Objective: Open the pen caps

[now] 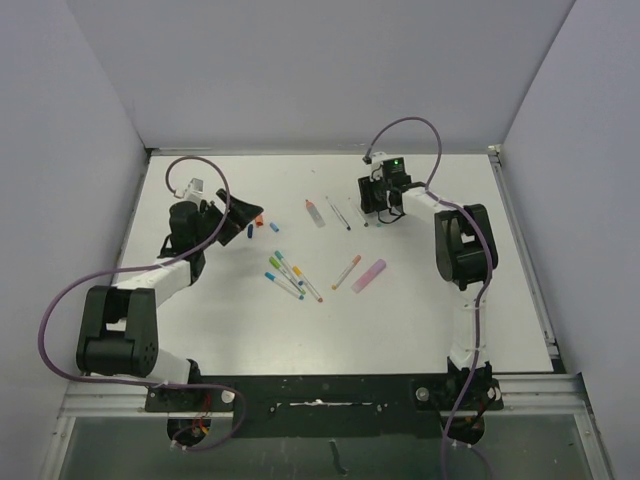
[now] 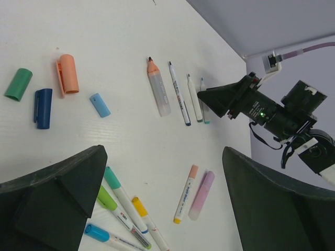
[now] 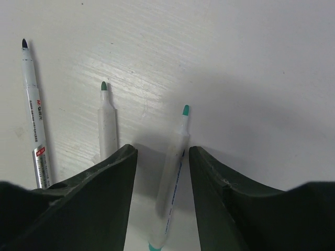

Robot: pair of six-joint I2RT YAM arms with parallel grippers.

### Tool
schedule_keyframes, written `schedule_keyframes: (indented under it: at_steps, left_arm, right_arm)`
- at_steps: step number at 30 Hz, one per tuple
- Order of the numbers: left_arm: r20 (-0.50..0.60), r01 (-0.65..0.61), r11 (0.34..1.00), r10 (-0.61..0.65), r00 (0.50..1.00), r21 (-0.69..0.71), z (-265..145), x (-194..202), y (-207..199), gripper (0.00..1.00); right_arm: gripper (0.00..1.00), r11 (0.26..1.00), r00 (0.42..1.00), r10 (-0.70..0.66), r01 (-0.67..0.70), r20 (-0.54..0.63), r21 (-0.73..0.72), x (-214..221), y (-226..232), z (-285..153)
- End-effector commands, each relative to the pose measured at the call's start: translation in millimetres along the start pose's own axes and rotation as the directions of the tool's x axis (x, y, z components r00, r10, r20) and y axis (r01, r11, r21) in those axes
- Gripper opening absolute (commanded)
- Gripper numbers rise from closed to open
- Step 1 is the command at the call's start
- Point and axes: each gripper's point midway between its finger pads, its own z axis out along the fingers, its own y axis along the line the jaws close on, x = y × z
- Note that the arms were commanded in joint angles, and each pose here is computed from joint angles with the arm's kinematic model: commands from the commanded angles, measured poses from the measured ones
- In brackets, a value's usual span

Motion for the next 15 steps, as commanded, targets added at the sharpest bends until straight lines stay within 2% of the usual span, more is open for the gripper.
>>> schedule_keyframes:
  at_steps: [1, 6, 9, 12, 15]
  left_arm:
    - [0.059, -0.026, 0.997, 0.023, 0.998, 0.066, -10.6, -15.9, -22.6, 0.97]
    - [0.063, -0.013, 0.995, 0.007, 0.998, 0.102, -10.7, -16.1, -28.4, 0.98]
    - [0.068, -0.007, 0.993, -0.001, 0.998, 0.121, -11.1, -16.4, -31.7, 0.98]
    - [0.065, -0.013, 0.992, 0.005, 0.998, 0.127, -11.1, -16.9, -34.0, 0.98]
    - [0.061, -0.013, 0.992, 0.006, 0.998, 0.122, -11.2, -16.9, -33.7, 0.98]
  right_arm:
    - [0.47, 1.000, 0.996, 0.014, -0.014, 0.086, -0.002, -30.9, 2.7, -6.5]
    - [0.58, 1.000, 0.984, 0.007, -0.011, 0.178, 0.022, -60.4, 0.9, -34.6]
    - [0.69, 1.000, 0.971, -0.008, 0.005, 0.238, 0.014, -78.9, 8.0, -62.2]
    - [0.78, 0.999, 0.966, -0.029, 0.038, 0.258, -0.030, -85.5, 27.6, -89.4]
    - [0.80, 0.992, 0.968, -0.090, 0.108, 0.235, -0.066, -77.4, 60.2, -110.8]
